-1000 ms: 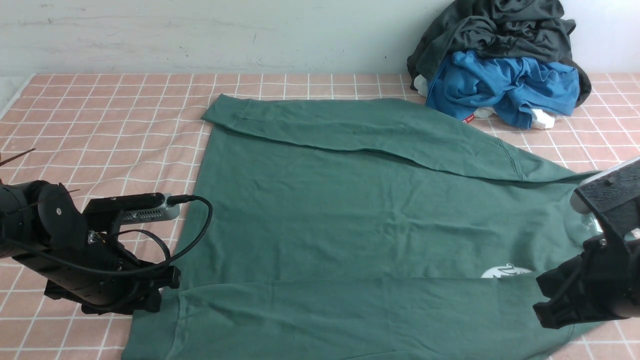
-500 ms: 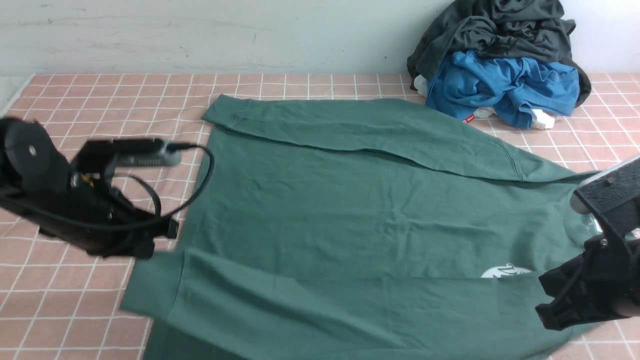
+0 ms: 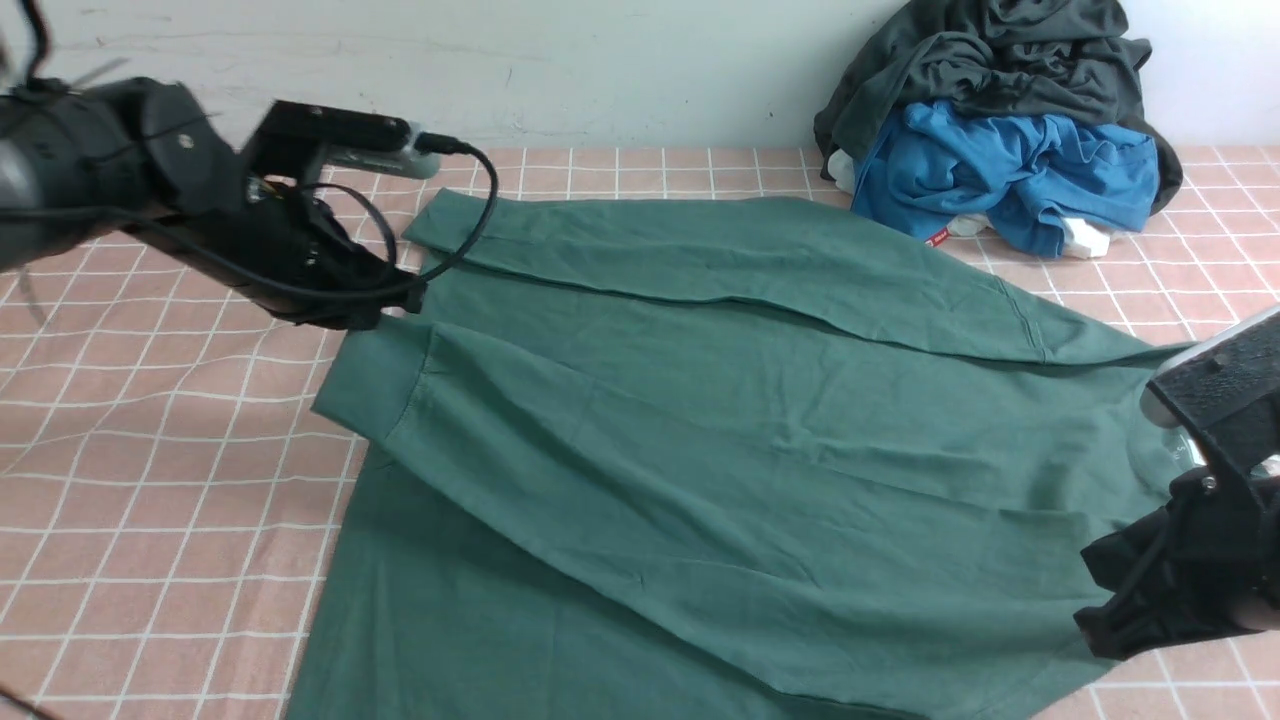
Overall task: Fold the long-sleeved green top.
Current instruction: Use the left arm to drag and place the cuff at the centered position on the left edge of the fabric, then use the left arm to clamp the cuff farthest from it, then use the left arm to drag and drop the cuff onto the cuff closest to the left arm
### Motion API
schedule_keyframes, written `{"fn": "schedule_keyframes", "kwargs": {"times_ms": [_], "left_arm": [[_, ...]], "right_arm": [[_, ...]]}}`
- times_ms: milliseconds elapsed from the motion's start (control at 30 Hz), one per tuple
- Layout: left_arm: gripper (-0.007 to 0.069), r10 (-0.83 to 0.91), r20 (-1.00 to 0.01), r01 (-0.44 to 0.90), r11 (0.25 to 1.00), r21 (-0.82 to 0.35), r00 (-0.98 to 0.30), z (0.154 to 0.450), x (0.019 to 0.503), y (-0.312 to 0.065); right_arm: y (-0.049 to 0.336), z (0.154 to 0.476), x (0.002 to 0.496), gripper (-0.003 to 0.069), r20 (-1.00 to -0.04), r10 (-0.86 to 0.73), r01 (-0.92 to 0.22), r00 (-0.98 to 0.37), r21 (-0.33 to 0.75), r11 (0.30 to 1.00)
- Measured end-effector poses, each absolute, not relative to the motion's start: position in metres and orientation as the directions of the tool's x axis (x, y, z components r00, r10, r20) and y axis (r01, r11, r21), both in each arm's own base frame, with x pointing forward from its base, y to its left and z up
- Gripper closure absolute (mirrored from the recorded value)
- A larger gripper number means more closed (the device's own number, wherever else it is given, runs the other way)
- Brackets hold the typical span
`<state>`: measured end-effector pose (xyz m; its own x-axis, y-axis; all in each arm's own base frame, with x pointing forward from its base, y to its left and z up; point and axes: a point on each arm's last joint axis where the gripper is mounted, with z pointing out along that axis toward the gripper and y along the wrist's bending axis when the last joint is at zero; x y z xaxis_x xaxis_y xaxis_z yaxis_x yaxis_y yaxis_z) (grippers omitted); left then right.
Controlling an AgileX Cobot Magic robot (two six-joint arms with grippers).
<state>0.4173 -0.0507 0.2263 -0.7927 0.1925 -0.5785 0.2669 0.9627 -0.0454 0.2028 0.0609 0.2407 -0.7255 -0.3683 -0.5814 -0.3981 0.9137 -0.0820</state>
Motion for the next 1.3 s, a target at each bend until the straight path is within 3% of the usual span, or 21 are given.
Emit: {"fn": "schedule_keyframes", "kwargs": {"times_ms": [200, 333, 400, 533, 600, 767, 900, 933, 1067, 1167, 1300], "left_arm": [[0.0462, 0.124, -0.523, 0.213, 0.971, -0.112, -0.843, 0.207, 0.468, -0.053], [0.0249, 0.016, -0.591, 0.133, 0.979, -0.156, -0.806, 0.208, 0.522, -0.046], [0.019, -0.016, -0.636, 0.116, 0.979, -0.165, -0.771, 0.206, 0.542, -0.043], [0.0151, -0.062, -0.676, 0.084, 0.98, -0.182, -0.734, 0.186, 0.566, -0.039], [0.0143, -0.097, -0.701, 0.061, 0.979, -0.197, -0.706, 0.161, 0.581, -0.037], [0.0187, -0.17, -0.72, 0.014, 0.97, -0.243, -0.672, 0.135, 0.594, -0.036], [0.0318, -0.174, -0.734, 0.013, 0.97, -0.241, -0.656, 0.133, 0.597, -0.035], [0.0398, -0.177, -0.739, 0.012, 0.97, -0.242, -0.651, 0.132, 0.597, -0.034], [0.0584, -0.181, -0.745, 0.015, 0.969, -0.248, -0.642, 0.137, 0.598, -0.035], [0.0599, -0.175, -0.743, 0.023, 0.969, -0.248, -0.646, 0.146, 0.596, -0.037], [0.0599, -0.108, -0.708, 0.078, 0.971, -0.225, -0.698, 0.191, 0.582, -0.044]], "right_arm": [[0.061, 0.242, 0.204, 0.0673, -0.595, -0.365, -0.397, -0.716, -0.084, 0.914], [0.062, 0.242, 0.205, 0.0673, -0.606, -0.363, -0.395, -0.708, -0.086, 0.915], [0.062, 0.243, 0.205, 0.0673, -0.607, -0.364, -0.396, -0.706, -0.087, 0.914], [0.062, 0.243, 0.205, 0.0673, -0.609, -0.363, -0.396, -0.705, -0.087, 0.914], [0.062, 0.243, 0.205, 0.0673, -0.61, -0.363, -0.395, -0.704, -0.087, 0.914], [0.062, 0.243, 0.205, 0.0673, -0.612, -0.351, -0.39, -0.708, -0.074, 0.918], [0.064, 0.243, 0.205, 0.0673, -0.616, -0.319, -0.376, -0.72, -0.039, 0.926], [0.064, 0.243, 0.204, 0.0673, -0.615, -0.307, -0.371, -0.727, -0.025, 0.928], [0.065, 0.242, 0.203, 0.0673, -0.6, -0.312, -0.377, -0.737, -0.018, 0.926], [0.064, 0.241, 0.202, 0.0673, -0.591, -0.325, -0.386, -0.738, -0.024, 0.922], [0.063, 0.24, 0.202, 0.0673, -0.58, -0.364, -0.408, -0.729, -0.058, 0.911]]}}
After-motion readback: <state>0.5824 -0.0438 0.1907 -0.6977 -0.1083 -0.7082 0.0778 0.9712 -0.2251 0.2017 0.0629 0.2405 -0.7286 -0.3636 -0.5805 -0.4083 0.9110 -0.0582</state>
